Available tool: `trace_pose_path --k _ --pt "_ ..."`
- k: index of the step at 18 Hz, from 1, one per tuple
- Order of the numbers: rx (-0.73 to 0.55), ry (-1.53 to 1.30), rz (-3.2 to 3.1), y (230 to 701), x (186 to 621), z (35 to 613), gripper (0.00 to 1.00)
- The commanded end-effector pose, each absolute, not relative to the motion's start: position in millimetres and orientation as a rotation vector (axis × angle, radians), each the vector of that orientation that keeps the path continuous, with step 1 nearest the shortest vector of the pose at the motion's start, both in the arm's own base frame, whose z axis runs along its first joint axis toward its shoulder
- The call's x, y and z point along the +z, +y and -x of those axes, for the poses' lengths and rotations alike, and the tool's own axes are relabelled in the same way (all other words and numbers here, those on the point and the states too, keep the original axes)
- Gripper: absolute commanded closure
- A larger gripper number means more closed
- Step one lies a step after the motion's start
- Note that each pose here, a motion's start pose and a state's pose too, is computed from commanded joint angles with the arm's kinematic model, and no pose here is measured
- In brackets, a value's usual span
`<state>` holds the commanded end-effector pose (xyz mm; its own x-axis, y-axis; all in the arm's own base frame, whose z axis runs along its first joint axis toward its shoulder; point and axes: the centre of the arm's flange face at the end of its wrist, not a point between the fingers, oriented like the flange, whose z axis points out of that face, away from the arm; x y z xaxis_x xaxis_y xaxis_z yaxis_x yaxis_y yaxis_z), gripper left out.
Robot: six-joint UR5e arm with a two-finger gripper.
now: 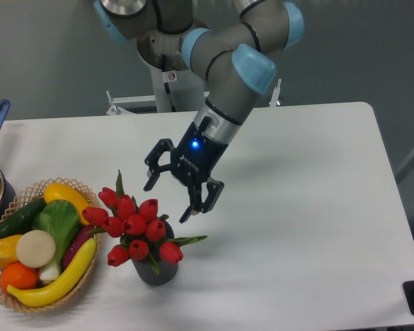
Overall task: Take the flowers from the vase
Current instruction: 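Move the open gripper down toward the red tulip stems in the vase, then close the gripper around the tulip stems above the vase rim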
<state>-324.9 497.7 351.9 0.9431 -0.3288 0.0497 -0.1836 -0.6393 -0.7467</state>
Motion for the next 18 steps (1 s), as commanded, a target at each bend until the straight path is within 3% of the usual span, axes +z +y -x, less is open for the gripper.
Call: trace_pose_path --k 18 --pt "-0.261 0.42 2.275 536.7 328.3 322.1 0.0"
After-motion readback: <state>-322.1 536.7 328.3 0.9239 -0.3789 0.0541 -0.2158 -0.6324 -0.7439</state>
